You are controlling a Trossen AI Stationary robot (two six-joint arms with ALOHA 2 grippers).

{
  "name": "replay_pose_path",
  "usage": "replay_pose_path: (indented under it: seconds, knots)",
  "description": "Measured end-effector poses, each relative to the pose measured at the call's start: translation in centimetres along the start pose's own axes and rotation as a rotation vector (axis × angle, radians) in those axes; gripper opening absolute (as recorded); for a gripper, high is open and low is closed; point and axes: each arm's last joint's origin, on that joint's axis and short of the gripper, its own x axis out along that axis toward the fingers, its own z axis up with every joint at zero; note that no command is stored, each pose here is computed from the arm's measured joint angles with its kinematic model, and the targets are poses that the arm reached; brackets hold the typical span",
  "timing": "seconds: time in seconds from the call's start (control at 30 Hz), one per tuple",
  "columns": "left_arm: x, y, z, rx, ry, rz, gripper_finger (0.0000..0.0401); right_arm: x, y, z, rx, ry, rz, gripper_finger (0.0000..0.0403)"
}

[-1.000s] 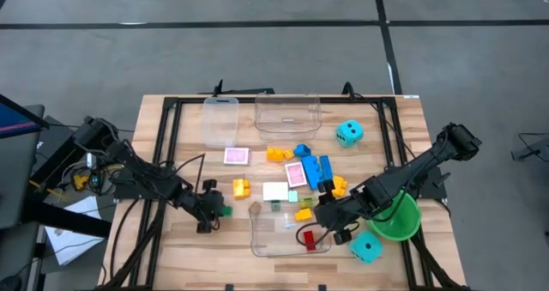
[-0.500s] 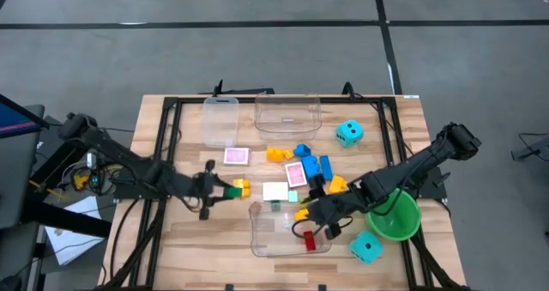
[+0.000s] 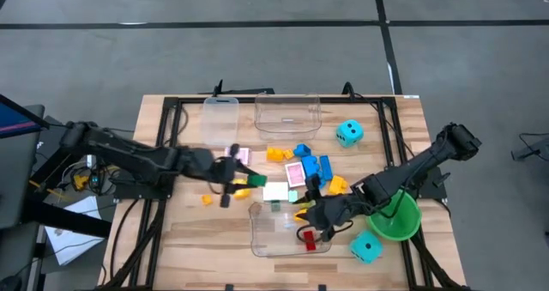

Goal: Pick & Place Toys
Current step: Put the green game piece into the bottom transparent bin

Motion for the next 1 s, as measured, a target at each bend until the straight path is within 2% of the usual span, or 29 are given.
replay_pose_path:
  seconds: [0.2,0.33,0.47,0.7,1.0]
  knots:
    - [4.9,0.7,0.5,0.038,0.062,-0.102,0.0133,-0.8,1.0,0.3,-0.074,0.017,-0.129,0.0220]
    - [7.4,1.3,0.7,0.022,0.076,-0.163,0.0134,-1.4,1.9,0.5,-0.141,0.020,-0.188,0.0245]
    - [9.3,1.7,1.3,-0.035,0.032,-0.238,0.0134,-1.8,2.4,0.7,-0.184,0.017,-0.219,0.0249]
    - [10.7,1.4,1.2,-0.044,-0.029,-0.347,0.0134,-1.8,2.4,0.8,-0.188,0.014,-0.249,0.0249]
    - [10.7,1.3,2.0,-0.066,-0.102,-0.368,0.0134,-1.5,1.6,0.8,-0.165,0.016,-0.265,0.0249]
